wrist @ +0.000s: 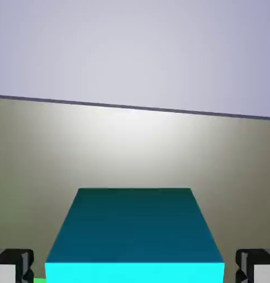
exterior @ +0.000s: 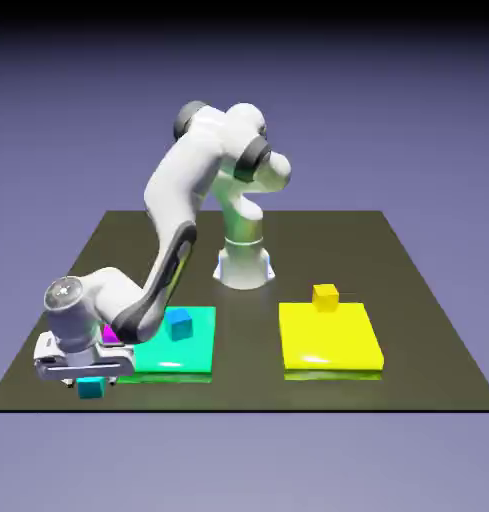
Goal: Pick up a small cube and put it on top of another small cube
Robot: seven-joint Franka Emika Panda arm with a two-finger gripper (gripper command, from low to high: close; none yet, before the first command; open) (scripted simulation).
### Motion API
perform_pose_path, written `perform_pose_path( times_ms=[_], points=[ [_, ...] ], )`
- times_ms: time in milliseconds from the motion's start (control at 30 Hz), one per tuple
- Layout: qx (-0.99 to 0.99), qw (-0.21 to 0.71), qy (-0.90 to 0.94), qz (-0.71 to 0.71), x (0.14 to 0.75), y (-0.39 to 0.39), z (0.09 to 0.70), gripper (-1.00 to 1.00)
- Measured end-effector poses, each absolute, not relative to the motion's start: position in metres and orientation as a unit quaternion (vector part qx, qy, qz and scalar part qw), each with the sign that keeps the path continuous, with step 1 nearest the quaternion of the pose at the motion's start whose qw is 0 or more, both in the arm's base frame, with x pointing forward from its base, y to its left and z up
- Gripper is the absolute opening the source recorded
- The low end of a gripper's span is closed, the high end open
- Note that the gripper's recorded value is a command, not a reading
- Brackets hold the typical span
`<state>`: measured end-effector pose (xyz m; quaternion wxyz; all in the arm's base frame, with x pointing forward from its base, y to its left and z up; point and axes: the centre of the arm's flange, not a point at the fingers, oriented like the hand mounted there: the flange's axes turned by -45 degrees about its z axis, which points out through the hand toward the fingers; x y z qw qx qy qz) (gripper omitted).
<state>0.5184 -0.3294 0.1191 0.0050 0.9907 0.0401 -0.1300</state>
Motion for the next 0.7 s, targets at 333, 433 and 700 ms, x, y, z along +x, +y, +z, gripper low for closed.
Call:
perform_pose_path(
  times_ms=[333, 433, 700],
  points=[
    [0.990, -0.004, -0.054, -0.127, 0.495, -0.312, 0.259, -1.00],
    [0.988, -0.011, -0.092, -0.127, 0.476, -0.303, 0.283, -1.00],
    [0.983, -0.018, -0.127, -0.128, 0.446, -0.291, 0.249, -1.00]
  ],
)
